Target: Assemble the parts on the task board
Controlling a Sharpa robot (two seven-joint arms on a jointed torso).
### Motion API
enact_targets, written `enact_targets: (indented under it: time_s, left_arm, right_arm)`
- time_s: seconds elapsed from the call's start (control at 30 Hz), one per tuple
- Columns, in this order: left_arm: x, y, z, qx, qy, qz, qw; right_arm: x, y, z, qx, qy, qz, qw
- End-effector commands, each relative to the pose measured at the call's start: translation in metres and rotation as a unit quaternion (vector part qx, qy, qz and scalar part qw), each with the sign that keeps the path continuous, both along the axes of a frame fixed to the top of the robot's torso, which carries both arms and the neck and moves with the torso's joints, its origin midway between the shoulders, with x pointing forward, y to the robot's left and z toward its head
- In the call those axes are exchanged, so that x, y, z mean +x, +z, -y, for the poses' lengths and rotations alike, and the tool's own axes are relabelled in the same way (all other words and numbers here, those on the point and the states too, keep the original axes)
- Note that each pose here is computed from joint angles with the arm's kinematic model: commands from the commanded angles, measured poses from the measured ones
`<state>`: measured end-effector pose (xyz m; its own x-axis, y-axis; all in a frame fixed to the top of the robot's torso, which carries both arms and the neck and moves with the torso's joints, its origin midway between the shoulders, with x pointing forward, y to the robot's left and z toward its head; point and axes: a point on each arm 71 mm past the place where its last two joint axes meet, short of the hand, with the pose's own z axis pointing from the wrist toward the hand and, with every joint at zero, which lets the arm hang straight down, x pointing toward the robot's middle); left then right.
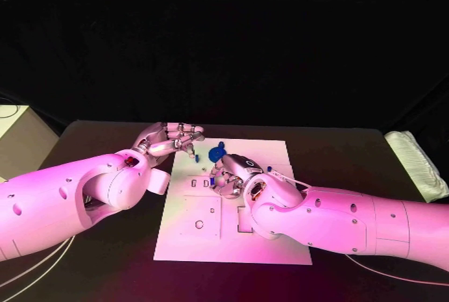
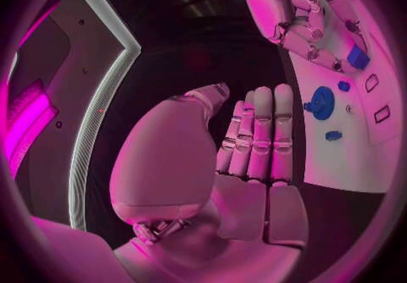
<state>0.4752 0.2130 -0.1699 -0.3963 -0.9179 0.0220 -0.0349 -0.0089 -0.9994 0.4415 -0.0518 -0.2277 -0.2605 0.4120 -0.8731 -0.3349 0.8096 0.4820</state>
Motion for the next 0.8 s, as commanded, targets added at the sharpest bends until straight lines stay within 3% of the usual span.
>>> enact_targets:
  time_s: [0.03, 0.8]
  left_arm:
    - [-0.0007, 0.001, 0.0022, -0.001, -0.009, 0.002, 1.0]
    - [-0.001, 0.001, 0.0004, 0.0, -0.009, 0.001, 1.0]
  right_arm:
    - [0.0011, -0.0002, 0.0001, -0.018, 0.0, 0.018, 1.0]
    - [0.0012, -0.0052, -0.0033, -0.028, 0.002, 0.022, 0.999]
